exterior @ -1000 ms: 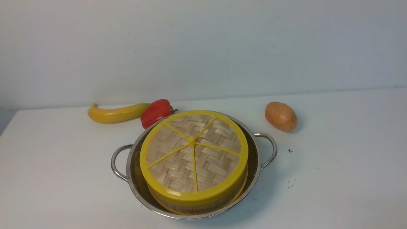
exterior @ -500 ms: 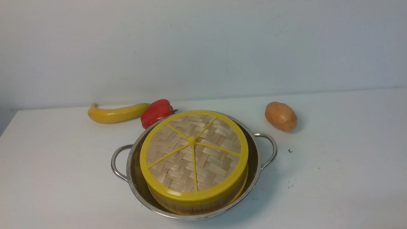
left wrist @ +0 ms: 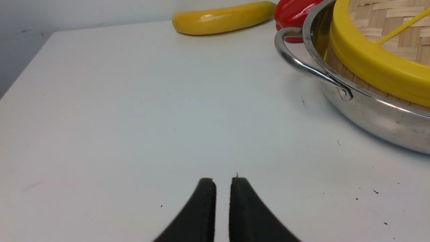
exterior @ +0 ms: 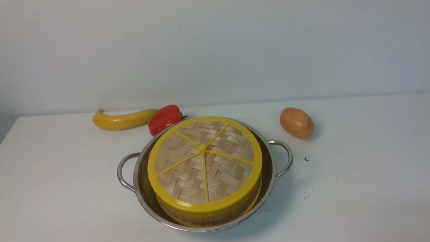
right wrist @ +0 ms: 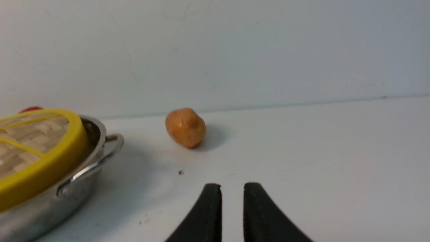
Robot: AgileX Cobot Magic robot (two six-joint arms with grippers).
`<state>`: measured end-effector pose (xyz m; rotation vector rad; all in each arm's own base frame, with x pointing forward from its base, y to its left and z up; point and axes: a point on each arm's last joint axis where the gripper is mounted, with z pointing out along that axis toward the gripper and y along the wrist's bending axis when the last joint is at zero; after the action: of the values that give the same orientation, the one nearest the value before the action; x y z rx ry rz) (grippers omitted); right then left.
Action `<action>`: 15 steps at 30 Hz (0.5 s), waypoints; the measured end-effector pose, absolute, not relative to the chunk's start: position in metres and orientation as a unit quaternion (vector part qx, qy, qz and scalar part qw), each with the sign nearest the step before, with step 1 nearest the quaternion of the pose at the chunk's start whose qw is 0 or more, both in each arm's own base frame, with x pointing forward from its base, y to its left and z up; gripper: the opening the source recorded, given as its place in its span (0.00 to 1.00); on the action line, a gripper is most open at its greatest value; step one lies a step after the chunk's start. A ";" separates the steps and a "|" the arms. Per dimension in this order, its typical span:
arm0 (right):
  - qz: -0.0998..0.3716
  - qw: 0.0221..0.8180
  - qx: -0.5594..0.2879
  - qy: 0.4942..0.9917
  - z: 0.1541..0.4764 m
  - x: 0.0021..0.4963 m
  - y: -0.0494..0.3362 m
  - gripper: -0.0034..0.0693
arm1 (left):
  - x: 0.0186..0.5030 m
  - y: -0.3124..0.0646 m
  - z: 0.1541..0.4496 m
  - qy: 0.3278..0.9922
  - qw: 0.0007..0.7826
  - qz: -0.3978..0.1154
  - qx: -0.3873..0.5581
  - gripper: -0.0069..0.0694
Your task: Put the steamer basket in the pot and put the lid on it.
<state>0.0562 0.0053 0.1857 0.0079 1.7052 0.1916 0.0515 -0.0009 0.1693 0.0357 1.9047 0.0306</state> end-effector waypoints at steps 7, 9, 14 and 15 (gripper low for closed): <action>0.051 0.618 -0.059 0.782 0.178 0.054 0.009 0.18 | 0.051 -0.001 0.169 0.814 0.580 0.013 0.015 0.17; 0.039 0.619 -0.057 0.783 0.178 0.054 0.007 0.18 | 0.051 -0.001 0.169 0.814 0.580 0.013 0.015 0.17; 0.015 0.619 -0.040 0.784 0.178 0.054 0.004 0.18 | 0.051 -0.001 0.169 0.814 0.580 0.013 0.015 0.18; 0.012 0.619 -0.041 0.784 0.178 0.054 0.004 0.19 | 0.051 -0.001 0.169 0.814 0.580 0.013 0.015 0.18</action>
<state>0.0543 0.0039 0.1780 -0.0948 1.8035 0.0277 0.0515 -0.0009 0.1694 0.0357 1.9038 0.0307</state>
